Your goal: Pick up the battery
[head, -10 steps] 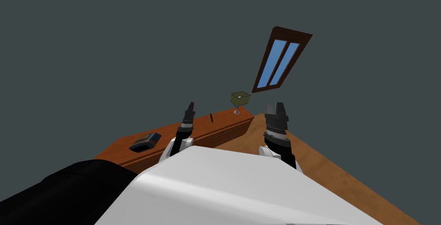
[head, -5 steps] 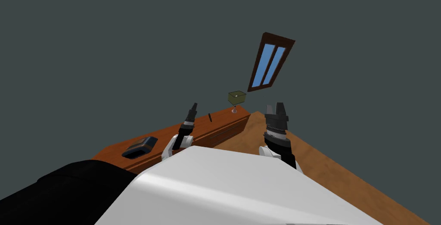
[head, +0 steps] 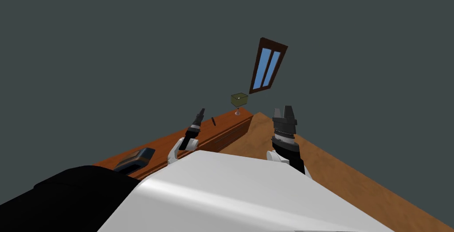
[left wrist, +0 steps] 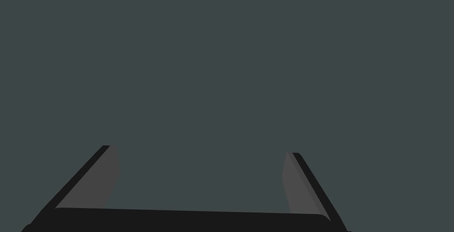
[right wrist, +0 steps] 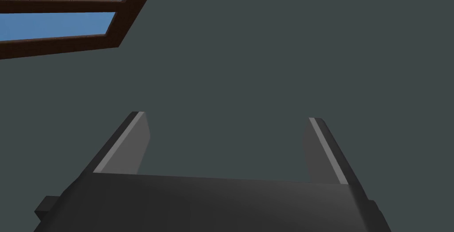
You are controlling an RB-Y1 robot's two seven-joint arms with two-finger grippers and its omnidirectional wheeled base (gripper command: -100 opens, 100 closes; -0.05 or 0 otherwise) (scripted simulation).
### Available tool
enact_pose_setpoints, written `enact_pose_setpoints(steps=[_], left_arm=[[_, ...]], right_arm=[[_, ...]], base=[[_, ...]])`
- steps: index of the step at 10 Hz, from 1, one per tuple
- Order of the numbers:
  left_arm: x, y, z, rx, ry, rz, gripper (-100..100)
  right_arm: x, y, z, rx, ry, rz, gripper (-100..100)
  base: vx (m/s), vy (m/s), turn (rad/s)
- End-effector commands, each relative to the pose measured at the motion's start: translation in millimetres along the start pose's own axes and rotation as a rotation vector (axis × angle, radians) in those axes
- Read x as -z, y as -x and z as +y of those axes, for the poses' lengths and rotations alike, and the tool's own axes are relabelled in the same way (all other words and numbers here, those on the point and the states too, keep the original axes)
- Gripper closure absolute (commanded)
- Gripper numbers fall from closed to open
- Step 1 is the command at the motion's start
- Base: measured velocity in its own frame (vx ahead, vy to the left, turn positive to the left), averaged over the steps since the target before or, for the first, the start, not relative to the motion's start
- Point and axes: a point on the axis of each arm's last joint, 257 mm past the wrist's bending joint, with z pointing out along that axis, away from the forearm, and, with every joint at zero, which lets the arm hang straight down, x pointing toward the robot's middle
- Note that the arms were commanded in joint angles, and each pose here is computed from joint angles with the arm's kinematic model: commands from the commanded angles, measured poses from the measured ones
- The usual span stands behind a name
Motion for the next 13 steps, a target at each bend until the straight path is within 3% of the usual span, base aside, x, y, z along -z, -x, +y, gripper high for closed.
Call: enact_pose_setpoints(steps=[1,6,13], left_arm=[[0.0,-3.4,18.3,-0.006,0.038,0.014,-100],[-2.4,-10.4,83.7,-0.033,0.189,0.073,-100],[20.5,-16.3,177.4,-0.059,0.419,0.139,-100]], right_arm=[[0.0,0.0,0.0,0.000,0.000,0.000,0],[0.1,0.1,0.0,0.000,0.000,0.000,0],[0.0,0.0,0.0,0.000,0.000,0.000,0]], base=[[-0.031,0.027,-0.100],[-0.024,0.020,-0.173],[-0.015,0.021,-0.171]])
